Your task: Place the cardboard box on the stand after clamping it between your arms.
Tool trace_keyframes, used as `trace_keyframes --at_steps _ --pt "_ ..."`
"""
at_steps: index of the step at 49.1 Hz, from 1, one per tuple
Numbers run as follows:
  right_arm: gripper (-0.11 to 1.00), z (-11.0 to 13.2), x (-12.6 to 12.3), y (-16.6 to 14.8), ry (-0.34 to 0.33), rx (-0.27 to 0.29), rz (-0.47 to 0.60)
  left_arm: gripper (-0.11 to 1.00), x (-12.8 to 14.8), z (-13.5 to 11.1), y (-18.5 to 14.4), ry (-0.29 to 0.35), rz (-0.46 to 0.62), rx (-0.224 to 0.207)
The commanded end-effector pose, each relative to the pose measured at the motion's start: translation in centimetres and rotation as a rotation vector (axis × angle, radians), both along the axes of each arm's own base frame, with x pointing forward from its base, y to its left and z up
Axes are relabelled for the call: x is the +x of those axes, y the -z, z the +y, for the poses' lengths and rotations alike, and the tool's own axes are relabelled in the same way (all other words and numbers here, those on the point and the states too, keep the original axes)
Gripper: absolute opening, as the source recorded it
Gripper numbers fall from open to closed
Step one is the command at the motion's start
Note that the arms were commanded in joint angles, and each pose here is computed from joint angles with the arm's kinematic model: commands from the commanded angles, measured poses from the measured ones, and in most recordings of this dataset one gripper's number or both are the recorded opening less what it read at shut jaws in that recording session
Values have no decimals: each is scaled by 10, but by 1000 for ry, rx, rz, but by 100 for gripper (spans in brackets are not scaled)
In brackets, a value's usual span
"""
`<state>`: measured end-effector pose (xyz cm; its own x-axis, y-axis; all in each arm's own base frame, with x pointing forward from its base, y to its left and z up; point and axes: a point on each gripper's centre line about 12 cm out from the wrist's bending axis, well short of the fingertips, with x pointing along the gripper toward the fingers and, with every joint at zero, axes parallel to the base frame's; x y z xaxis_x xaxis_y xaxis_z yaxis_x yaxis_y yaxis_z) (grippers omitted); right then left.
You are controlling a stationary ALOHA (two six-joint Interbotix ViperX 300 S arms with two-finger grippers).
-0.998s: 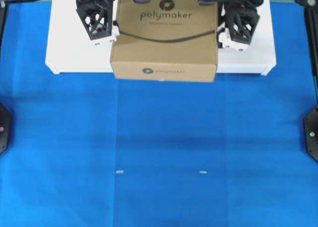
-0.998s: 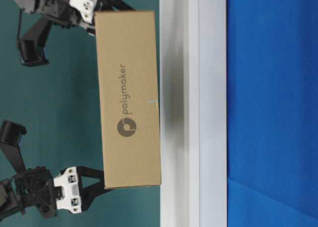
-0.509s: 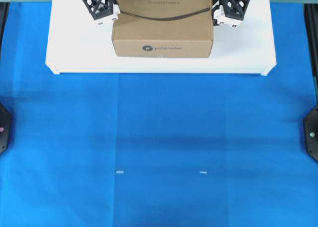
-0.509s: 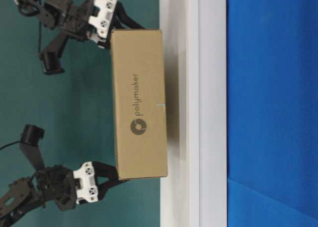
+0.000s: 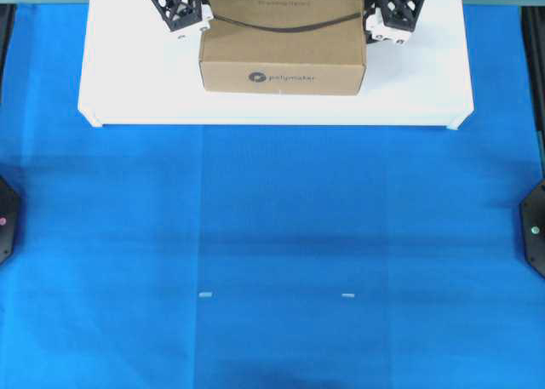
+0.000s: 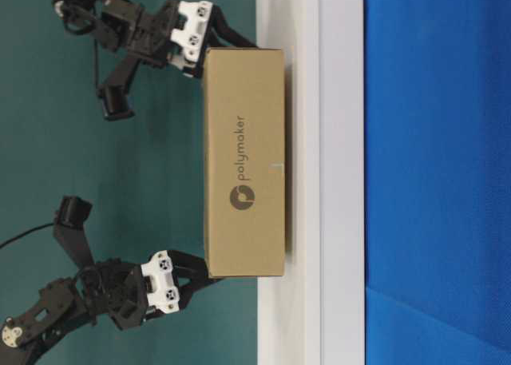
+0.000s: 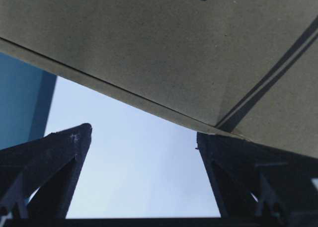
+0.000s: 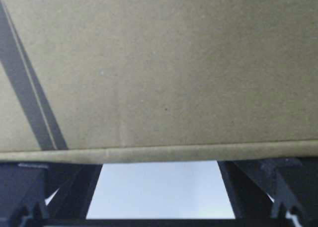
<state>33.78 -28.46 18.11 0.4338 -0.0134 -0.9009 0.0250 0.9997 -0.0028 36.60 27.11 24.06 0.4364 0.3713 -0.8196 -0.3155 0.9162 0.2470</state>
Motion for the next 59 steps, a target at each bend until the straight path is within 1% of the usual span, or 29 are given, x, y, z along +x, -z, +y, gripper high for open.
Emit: trace_keyframes --at_steps 1,10,15,26,35,39,44,50,59 --pt "98 15 23 -15 -5 5 -86 85 25 -15 -20 30 -146 49" --pt "98 17 10 5 11 11 -56 85 13 -22 5 36 -93 20" --pt "98 16 4 7 26 11 -54 85 4 -22 11 27 -78 12" --pt "98 7 -11 4 71 9 -58 85 -13 -25 15 10 -60 1" --pt "98 -2 -25 -6 105 7 -63 85 -26 -19 9 -13 -66 11" --pt "98 0 -31 -10 108 17 -59 85 -32 -18 7 -9 -58 19" --pt "98 1 -44 -15 128 19 -59 85 -40 -18 7 8 -41 32" --pt "98 5 -58 -22 149 11 -66 85 -49 -17 4 27 -24 54" --pt "98 22 -73 -39 164 14 -83 85 -58 -23 -11 22 -49 72"
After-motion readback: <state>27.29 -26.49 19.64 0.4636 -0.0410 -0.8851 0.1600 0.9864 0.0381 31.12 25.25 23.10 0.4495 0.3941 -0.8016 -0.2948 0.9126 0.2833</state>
